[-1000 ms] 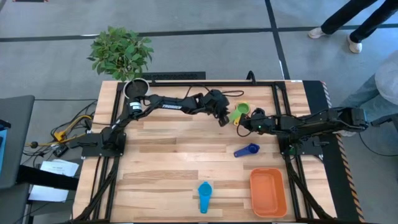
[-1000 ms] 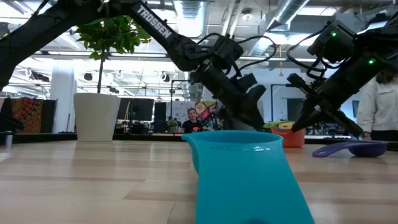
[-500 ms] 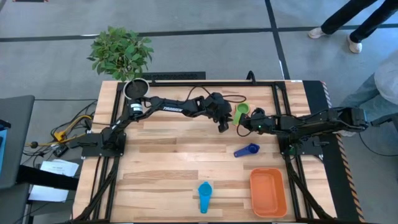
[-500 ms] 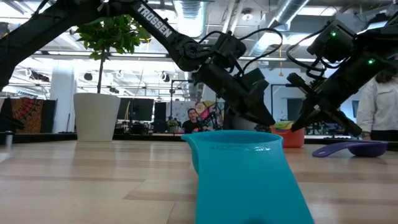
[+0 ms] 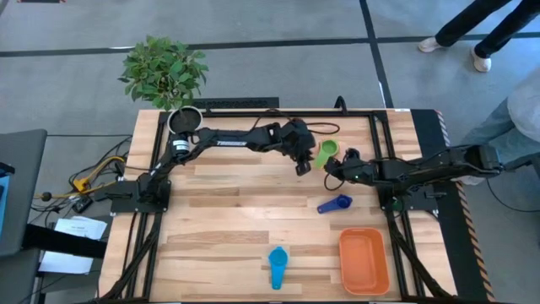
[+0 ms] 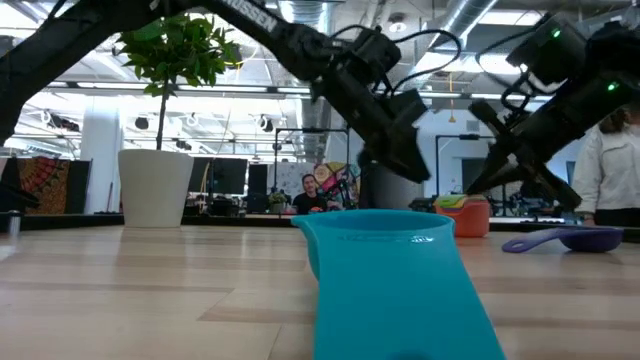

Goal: Nest measuring cups in basket
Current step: Stack the green measuring cup on top of the yellow measuring cup, then stack the light blue measuring cup on top of the green measuring cup

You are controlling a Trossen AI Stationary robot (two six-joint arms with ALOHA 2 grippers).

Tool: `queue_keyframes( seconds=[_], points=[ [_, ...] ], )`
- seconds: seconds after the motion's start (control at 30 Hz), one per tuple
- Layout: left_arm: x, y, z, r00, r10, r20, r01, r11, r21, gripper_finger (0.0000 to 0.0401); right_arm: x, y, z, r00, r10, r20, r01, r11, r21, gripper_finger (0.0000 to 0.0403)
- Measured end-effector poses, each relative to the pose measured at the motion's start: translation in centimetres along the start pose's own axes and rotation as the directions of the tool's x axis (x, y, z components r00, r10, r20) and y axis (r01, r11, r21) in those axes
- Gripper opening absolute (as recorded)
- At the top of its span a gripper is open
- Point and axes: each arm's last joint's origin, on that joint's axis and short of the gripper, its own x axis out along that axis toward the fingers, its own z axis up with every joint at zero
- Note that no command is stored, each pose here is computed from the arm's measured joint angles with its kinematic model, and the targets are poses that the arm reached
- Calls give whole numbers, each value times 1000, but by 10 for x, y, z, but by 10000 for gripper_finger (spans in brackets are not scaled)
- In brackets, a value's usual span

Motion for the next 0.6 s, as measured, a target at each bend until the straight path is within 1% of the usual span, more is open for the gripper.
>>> queue_keyframes(
  seconds=[0.03,0.17,0.3,0.37,0.47,0.6],
  points=[
    [-4,0,1,1000,6,-29,-6,1000,-3,92,-2,1,-1,1000,16,-4,-16,1000,-3,14],
    [-24,-10,16,1000,5,-16,-5,1000,-24,62,-13,5,-8,998,67,-17,-68,997,-23,15],
    [-43,-28,28,1000,-22,-11,21,999,-35,18,-25,8,-17,992,124,-35,-126,991,-50,14],
    [-47,-39,26,998,-39,-50,36,998,-57,5,-32,9,-23,988,148,-50,-151,986,-69,16],
    [-49,-62,17,988,-66,-139,54,995,-88,7,-41,10,-33,978,189,-84,-196,976,-94,18],
    [-53,-109,2,962,-97,-254,71,991,-112,20,-53,8,-46,965,228,-133,-245,960,-133,19]
  ],
)
